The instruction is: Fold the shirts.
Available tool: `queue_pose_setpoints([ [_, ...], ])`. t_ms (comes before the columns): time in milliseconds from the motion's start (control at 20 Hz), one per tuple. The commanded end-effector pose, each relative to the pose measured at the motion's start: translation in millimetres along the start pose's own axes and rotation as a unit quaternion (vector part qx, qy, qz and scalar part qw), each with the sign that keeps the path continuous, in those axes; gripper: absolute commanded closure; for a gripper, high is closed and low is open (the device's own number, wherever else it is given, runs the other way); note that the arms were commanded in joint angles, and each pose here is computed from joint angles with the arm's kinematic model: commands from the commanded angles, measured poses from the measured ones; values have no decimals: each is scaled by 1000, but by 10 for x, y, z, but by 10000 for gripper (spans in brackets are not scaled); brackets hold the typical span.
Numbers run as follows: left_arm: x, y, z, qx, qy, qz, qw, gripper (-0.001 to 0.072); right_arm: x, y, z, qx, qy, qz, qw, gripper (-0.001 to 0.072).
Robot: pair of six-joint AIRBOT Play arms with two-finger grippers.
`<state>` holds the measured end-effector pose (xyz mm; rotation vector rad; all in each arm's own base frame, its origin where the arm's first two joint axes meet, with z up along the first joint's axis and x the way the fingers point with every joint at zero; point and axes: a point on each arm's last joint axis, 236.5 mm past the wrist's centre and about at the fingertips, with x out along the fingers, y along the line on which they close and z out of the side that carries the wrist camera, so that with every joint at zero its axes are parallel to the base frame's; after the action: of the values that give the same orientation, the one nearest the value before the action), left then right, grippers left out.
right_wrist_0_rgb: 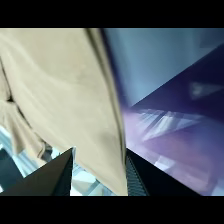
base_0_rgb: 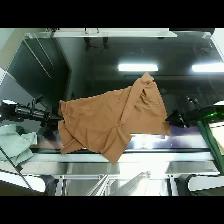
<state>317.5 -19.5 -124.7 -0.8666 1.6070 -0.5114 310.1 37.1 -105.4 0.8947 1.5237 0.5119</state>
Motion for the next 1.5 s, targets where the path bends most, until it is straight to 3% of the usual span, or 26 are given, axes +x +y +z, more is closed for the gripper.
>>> queue_pose_setpoints([
  [0,5,-44,-32,-1,7,-10,1000,527,260,-29,-53,-10,31,-16,999,327],
  [150,28,-60,-62,-5,10,-17,1000,561,412,15,-125,-31,56,-17,998,330],
  [200,64,-47,-106,-10,15,-19,1000,689,418,37,-139,-35,59,-15,998,333],
  [350,182,-33,-323,-15,41,-34,998,685,381,122,-272,-42,86,7,995,532],
  [400,191,-71,-407,-19,56,-44,997,685,358,177,-338,-46,99,18,994,674],
  [550,22,-488,-527,-21,84,-116,989,687,232,515,-402,-62,99,58,991,684],
  [650,-367,-1330,-592,7,84,-251,964,693,-2,1092,-393,-111,62,123,984,684],
  [800,-864,-2487,-805,194,-8,-303,933,695,-642,2308,-586,-273,-46,196,941,684],
  [850,-1128,-3039,-1047,280,-44,-330,900,694,-953,2806,-710,-344,-108,204,910,684],
  [900,-1500,-3641,-1392,368,-89,-379,844,694,-1280,3267,-868,-410,-171,203,873,683],
  [950,-2021,-4287,-1854,451,-158,-438,761,694,-1640,3738,-1067,-475,-246,187,824,683],
  [1000,-2564,-4807,-2433,531,-238,-479,657,693,-2008,4165,-1285,-527,-324,158,770,684],
  [1050,-2940,-5128,-2980,602,-314,-475,560,693,-2339,4511,-1515,-564,-391,131,715,683],
  [1100,-3152,-5380,-3395,655,-395,-419,490,693,-2712,4826,-1725,-589,-464,99,654,684],
  [1150,-3280,-5569,-3418,673,-490,-309,460,685,-3089,5036,-1801,-594,-534,62,598,685],
  [1200,-3633,-5589,-2995,625,-620,-139,454,686,-3492,5159,-1711,-572,-598,29,561,685],
  [1250,-4266,-5293,-2573,488,-732,-40,473,685,-3721,5173,-1448,-532,-624,29,571,686],
  [1300,-4530,-4916,-2189,399,-759,-8,514,685,-3728,5059,-963,-486,-612,38,623,686],
  [1350,-4472,-4528,-1743,358,-730,11,583,685,-3524,4807,-396,-437,-569,43,695,686],
  [1450,-3689,-3734,-1010,309,-564,-20,766,688,-2472,4246,312,-395,-380,74,833,686],
])
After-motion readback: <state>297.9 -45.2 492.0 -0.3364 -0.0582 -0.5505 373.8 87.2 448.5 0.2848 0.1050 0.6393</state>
